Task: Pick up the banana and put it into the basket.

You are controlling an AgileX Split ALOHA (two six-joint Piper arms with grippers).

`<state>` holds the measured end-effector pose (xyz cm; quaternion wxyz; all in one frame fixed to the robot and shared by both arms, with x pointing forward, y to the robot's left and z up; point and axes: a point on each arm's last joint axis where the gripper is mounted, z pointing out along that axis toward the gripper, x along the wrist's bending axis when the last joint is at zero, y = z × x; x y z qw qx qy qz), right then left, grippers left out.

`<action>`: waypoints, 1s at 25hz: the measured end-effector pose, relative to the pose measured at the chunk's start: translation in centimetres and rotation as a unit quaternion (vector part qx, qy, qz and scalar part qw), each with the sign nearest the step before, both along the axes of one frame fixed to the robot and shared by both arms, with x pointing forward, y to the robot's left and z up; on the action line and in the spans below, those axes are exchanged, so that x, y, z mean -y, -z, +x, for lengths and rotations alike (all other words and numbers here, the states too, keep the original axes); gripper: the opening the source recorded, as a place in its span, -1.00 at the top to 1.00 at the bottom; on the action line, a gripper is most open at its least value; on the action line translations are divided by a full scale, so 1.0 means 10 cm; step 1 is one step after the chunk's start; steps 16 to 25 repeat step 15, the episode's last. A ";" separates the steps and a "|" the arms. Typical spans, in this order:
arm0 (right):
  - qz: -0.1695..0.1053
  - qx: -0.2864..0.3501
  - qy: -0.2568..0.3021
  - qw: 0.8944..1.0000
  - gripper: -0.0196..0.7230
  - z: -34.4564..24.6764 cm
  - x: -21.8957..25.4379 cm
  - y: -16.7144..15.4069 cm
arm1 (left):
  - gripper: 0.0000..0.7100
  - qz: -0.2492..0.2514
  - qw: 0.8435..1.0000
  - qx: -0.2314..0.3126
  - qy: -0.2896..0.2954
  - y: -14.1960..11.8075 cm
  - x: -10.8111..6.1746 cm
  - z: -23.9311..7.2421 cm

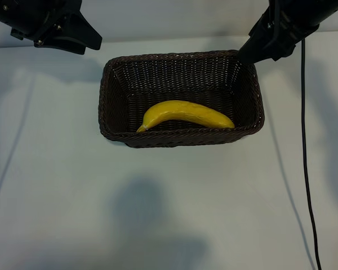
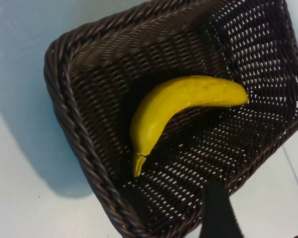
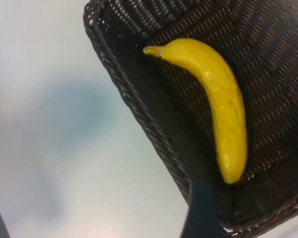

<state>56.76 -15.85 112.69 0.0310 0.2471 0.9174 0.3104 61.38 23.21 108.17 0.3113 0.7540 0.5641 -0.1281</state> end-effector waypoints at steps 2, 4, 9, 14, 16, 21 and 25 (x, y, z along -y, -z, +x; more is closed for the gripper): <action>0.000 0.000 0.000 1.000 -0.46 0.00 0.00 0.00 | -0.28 0.000 1.000 0.000 0.000 0.00 0.00 0.00; 0.000 0.000 0.000 1.000 -0.46 0.00 0.00 0.00 | -0.28 0.000 1.000 0.000 0.000 0.00 0.00 0.00; 0.000 0.000 0.000 1.000 -0.46 0.00 0.00 0.00 | -0.28 0.000 1.000 0.000 0.000 0.00 0.00 0.00; 0.006 -0.002 0.000 1.000 -0.46 0.00 -0.01 -0.01 | -0.28 0.000 1.000 0.000 0.000 0.00 0.00 0.00; 0.009 -0.003 0.000 1.000 -0.46 0.00 -0.01 -0.01 | -0.28 0.000 1.000 0.000 0.000 0.00 0.00 0.00; 0.009 -0.003 0.000 1.000 -0.46 0.00 -0.01 -0.01 | -0.28 0.000 1.000 0.000 0.000 0.00 0.00 0.00; 0.009 -0.003 0.000 1.000 -0.46 0.00 -0.01 -0.01 | -0.28 0.000 1.000 0.000 0.000 0.00 0.00 0.00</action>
